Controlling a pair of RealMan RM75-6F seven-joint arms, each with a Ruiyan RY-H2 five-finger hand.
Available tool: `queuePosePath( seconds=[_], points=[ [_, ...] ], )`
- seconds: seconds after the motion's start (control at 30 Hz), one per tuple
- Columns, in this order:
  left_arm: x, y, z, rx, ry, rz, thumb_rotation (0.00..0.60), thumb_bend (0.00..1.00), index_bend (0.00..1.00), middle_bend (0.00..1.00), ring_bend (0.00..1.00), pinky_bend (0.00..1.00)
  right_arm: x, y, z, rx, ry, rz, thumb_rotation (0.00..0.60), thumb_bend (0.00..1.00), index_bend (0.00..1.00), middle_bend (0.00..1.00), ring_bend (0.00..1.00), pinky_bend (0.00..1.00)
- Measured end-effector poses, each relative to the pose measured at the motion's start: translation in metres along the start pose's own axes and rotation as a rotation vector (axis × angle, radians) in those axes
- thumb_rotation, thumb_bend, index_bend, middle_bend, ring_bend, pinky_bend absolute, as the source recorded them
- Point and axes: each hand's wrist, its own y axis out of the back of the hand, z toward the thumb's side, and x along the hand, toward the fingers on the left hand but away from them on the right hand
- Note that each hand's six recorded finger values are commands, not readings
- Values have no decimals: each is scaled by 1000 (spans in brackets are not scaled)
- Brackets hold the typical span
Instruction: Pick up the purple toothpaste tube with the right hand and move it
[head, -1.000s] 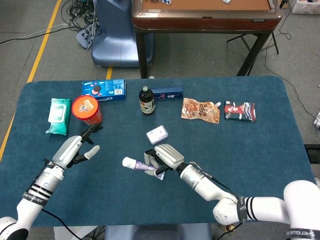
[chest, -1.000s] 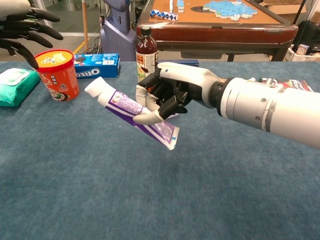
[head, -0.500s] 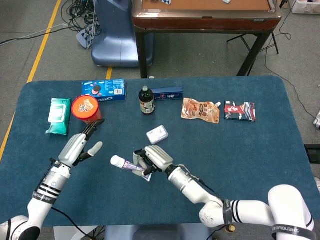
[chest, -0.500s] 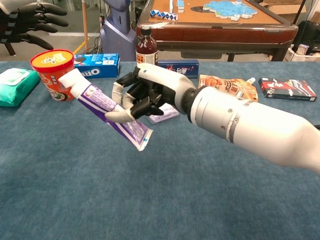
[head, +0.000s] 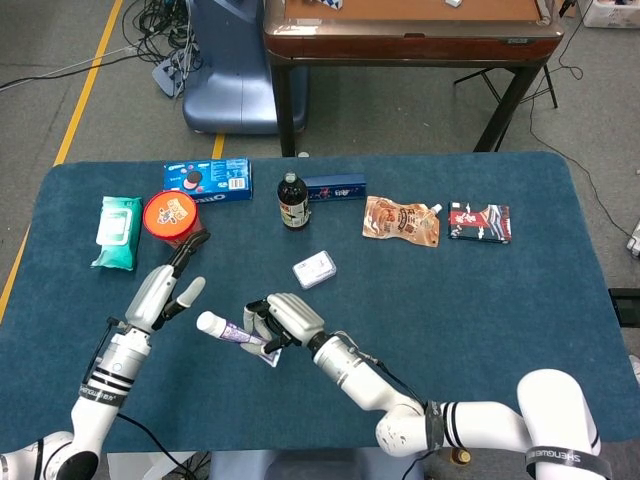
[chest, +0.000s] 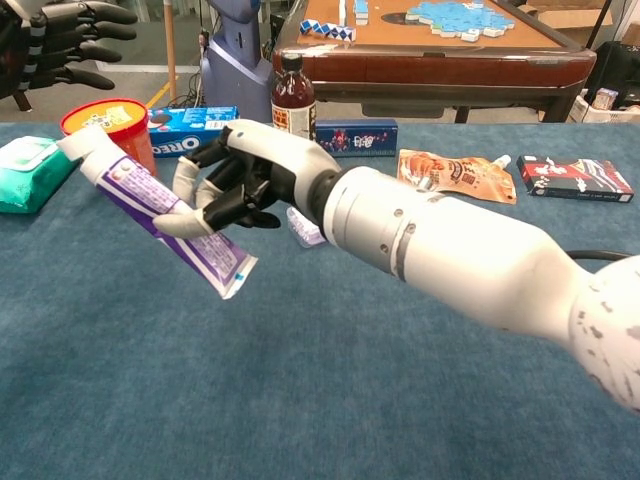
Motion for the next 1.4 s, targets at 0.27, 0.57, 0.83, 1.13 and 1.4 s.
queuePosePath(
  seconds=[0.27,0.57,0.83,1.13,1.4],
  points=[
    [0,-7,-4,-15,9,-12,0,173,0,0,0,73,-13,-4,9,-12,-5,-2,600,804,952,812,806,892],
    [2,-17,-4,-65,7,-25,0,173,0,0,0,73,-22,-8,18,-22,3,-17,600,806,962,820,811,892],
    [4,-24,-2,-112,6,-40,0,173,0,0,0,73,-27,-11,19,-28,0,-25,600,808,963,822,817,892],
    [5,-30,-3,-120,13,-63,0,173,0,0,0,73,-31,-14,23,-33,2,-20,600,812,966,824,820,898],
    [6,-34,-2,-135,10,-69,0,173,0,0,0,73,-33,-15,26,-35,10,-34,600,822,976,830,824,901]
  ],
)
